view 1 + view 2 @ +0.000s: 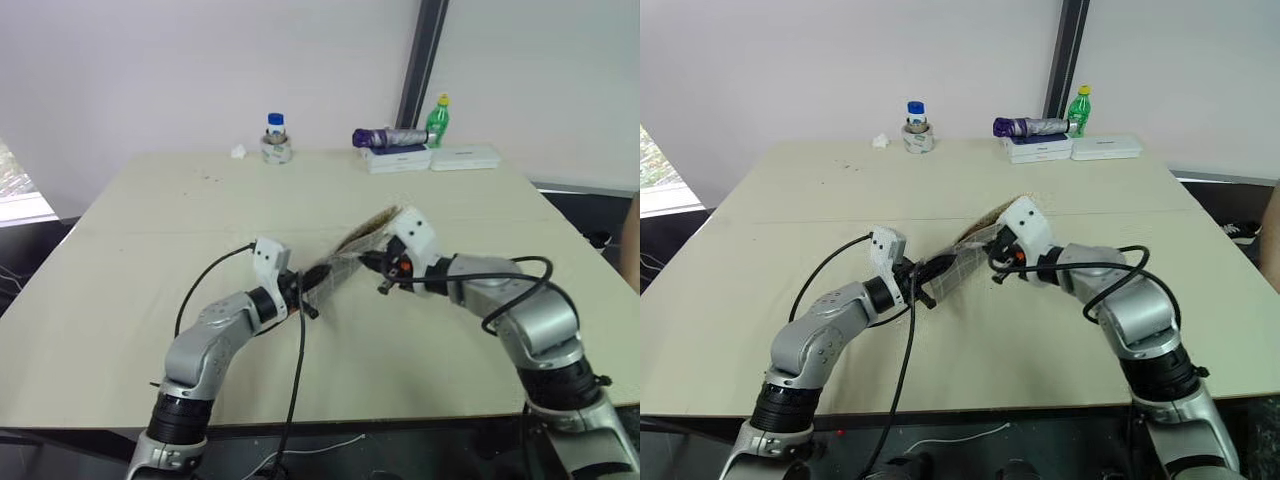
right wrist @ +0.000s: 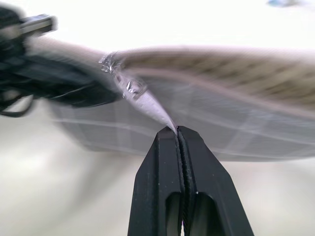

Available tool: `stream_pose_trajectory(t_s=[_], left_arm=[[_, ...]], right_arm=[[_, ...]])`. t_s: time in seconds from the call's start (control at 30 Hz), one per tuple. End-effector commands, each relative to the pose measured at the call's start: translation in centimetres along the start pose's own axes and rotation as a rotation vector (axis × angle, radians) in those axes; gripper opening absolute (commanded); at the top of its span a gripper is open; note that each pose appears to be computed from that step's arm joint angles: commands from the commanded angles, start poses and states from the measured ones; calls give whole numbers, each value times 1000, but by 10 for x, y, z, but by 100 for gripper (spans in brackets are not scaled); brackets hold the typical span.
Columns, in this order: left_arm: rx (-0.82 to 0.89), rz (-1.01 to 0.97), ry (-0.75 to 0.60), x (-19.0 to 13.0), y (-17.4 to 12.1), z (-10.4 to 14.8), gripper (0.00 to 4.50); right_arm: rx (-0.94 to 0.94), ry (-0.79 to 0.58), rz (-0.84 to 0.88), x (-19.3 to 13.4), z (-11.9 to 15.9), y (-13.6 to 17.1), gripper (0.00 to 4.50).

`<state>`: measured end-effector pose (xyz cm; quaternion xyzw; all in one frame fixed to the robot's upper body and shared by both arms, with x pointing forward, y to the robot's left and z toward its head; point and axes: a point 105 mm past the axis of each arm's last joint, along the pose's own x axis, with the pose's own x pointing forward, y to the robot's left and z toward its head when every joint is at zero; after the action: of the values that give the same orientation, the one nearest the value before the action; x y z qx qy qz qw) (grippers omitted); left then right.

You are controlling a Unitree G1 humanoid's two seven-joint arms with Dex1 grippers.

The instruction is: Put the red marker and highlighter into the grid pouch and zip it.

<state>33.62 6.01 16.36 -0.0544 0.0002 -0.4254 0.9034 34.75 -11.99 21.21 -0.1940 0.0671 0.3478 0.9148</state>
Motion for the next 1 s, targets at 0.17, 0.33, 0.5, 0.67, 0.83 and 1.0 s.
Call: stream_pose_trajectory(t_s=[0.17,0.33,0.5,0.67,0.83,1.0], left_arm=[[92,-1,-2,-23,7,4,0],[97,2,9,-26,8,2,0],[134,13,14,-27,9,3,0],[325,104,-29,-28,30,21,0],[449,118,13,-33,46,21,0],[395,92,42,-35,45,8,72]], right_arm=[[-67,21,-343,-41,8,-87,4],[-72,72,-433,-52,-5,-111,4],[-64,49,-334,-45,-4,-96,4],[-32,45,-209,-40,-11,-72,182],[-21,44,-202,-36,-20,-66,380],[-5,64,-203,-33,-33,-63,383]])
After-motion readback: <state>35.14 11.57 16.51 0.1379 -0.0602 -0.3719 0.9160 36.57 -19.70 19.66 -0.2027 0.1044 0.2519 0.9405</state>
